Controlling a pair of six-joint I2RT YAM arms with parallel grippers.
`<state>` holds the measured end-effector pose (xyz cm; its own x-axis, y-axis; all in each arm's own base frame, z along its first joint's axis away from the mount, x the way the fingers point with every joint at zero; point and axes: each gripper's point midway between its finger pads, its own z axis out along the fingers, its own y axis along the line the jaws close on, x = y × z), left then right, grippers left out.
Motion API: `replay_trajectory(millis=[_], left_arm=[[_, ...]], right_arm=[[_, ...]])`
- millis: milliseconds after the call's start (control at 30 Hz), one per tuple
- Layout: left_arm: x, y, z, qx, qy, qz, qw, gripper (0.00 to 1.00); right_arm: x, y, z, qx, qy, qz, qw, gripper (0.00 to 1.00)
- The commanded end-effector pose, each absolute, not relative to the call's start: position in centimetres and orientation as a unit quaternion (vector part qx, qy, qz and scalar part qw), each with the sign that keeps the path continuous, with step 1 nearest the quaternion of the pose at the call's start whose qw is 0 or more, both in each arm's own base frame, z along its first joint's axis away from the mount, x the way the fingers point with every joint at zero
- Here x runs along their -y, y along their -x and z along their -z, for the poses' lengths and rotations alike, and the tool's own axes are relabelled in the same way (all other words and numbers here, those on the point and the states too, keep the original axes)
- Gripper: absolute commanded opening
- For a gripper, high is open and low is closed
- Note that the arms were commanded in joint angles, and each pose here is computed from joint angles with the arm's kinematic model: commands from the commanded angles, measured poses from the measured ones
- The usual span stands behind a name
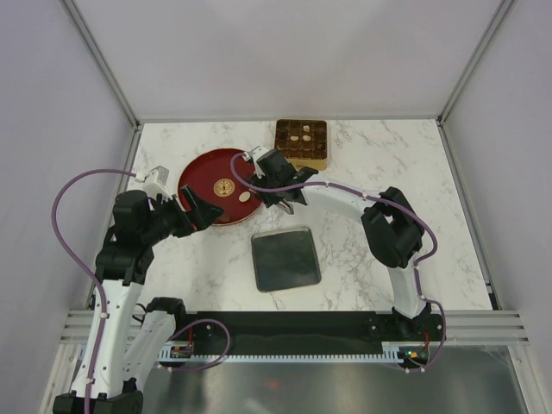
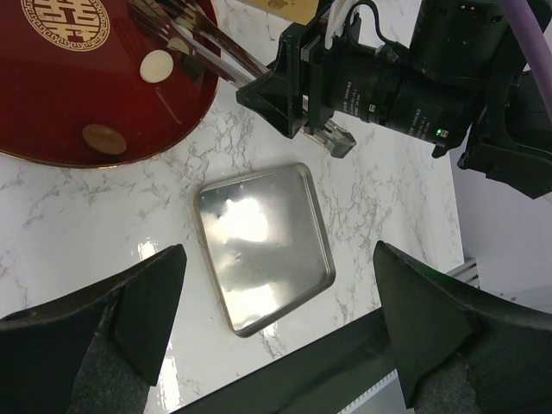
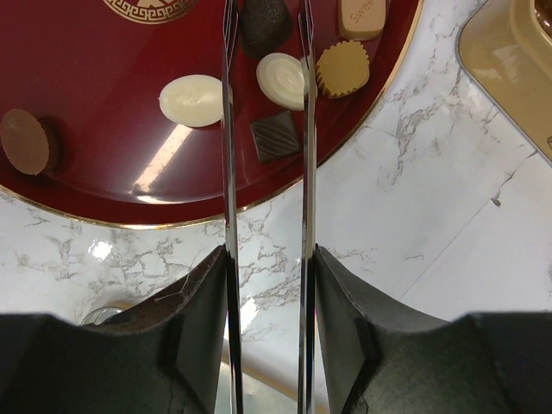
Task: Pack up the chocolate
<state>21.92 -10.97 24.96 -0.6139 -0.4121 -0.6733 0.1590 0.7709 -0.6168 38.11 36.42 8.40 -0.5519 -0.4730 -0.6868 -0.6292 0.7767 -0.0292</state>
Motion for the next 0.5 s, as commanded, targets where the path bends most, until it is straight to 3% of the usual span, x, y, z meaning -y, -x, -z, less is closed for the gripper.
replay_trajectory(millis=[0, 467], left_arm=[[10.9, -22.0, -25.7, -0.830, 0.066, 0.327, 0.447, 0.98], [10.8, -21.8, -26.0, -0.828, 0.065, 0.328, 0.450, 0.98]], right_arm=[[-37.5, -39.2, -10.3, -0.863, 0.315, -0.115, 0.378, 0.49], [-39.5, -39.3, -11.3, -0.860, 0.312, -0.156, 0.374, 0.42]])
